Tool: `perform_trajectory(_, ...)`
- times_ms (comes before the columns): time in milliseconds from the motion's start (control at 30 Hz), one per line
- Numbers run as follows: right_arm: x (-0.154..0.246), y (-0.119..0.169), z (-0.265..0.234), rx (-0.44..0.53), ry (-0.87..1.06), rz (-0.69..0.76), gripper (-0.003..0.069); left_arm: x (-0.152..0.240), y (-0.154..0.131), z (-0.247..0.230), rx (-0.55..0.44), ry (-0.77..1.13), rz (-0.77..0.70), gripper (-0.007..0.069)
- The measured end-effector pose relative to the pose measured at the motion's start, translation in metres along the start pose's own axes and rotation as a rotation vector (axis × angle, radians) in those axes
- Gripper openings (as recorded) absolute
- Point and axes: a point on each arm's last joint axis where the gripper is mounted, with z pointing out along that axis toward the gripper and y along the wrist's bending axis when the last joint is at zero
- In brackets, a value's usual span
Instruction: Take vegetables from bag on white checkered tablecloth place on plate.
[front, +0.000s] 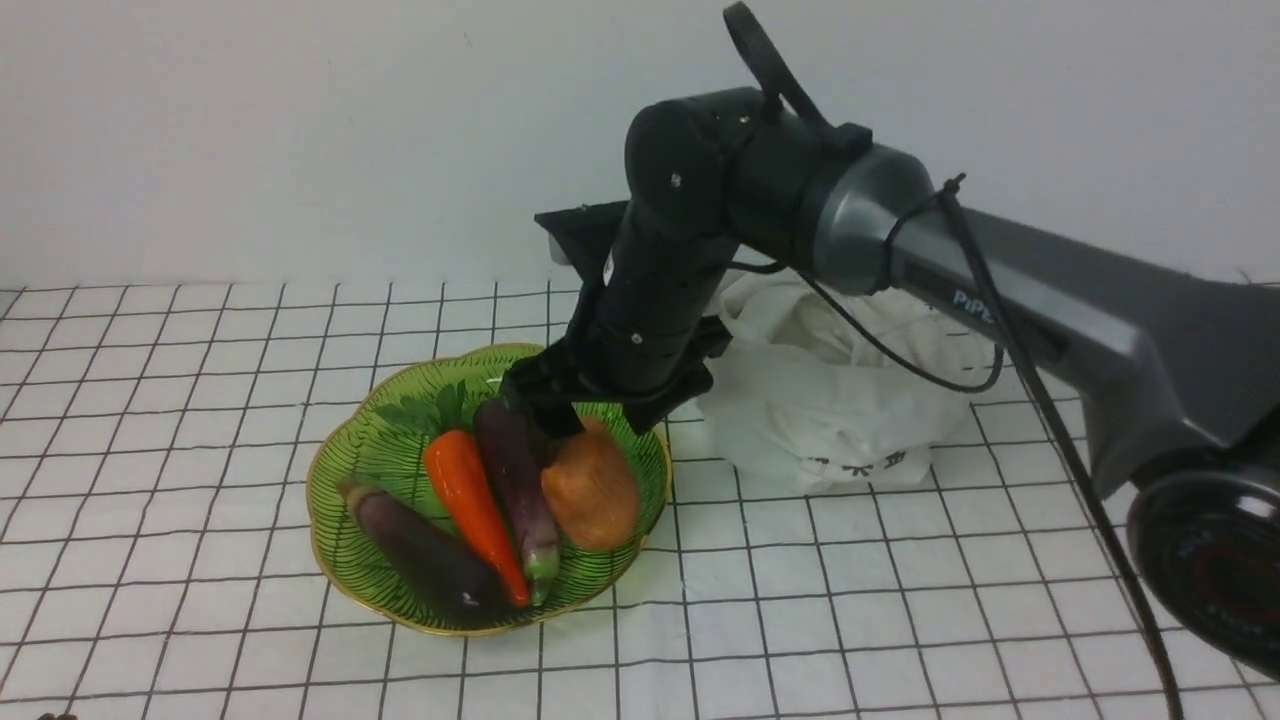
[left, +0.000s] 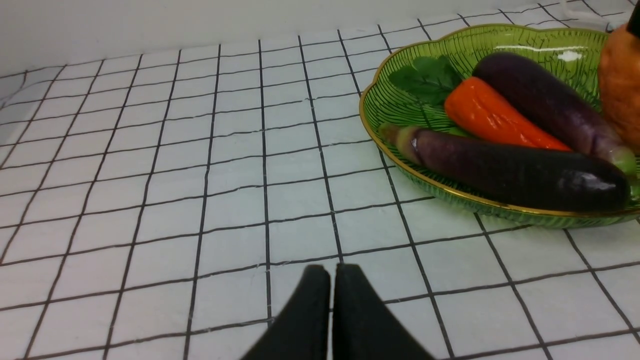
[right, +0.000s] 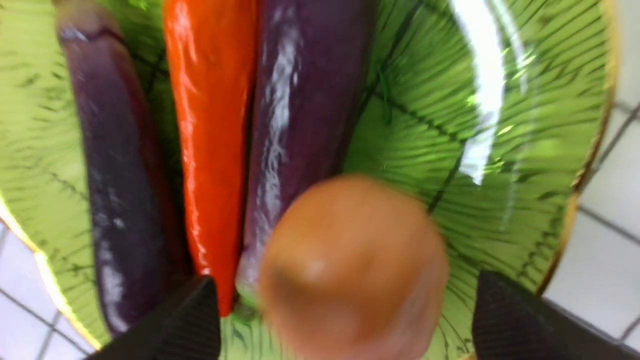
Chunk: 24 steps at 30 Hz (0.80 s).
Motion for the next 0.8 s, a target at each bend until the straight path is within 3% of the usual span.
perform_trajectory(200,-0.002,0.013,-0.074,-0.008,-0.14,-0.031,0.0608,0.0,0.0,0.0,0.0,0.0,0.0,-0.0008)
perform_trajectory(267,0.003,0.02,-0.109,-0.018,-0.203,-0.043,0.0567,0.0,0.0,0.0,0.0,0.0,0.0,-0.0008)
perform_trajectory(400,0.038,0.032,-0.2,-0.035,-0.349,-0.07,0.0417,0.0,0.0,0.0,0.0,0.0,0.0,-0.0008)
perform_trajectory(533,0.095,0.036,-0.269,-0.021,-0.447,-0.094,0.0244,0.0,0.0,0.0,0.0,0.0,0.0,-0.0008)
perform_trajectory(667,0.186,0.024,-0.322,0.076,-0.557,-0.126,0.0049,0.0,0.0,0.0,0.0,0.0,0.0,-0.0008)
perform_trajectory(800,0.244,0.016,-0.341,0.103,-0.746,-0.144,-0.0001,0.0,0.0,0.0,0.0,0.0,0.0,-0.0008)
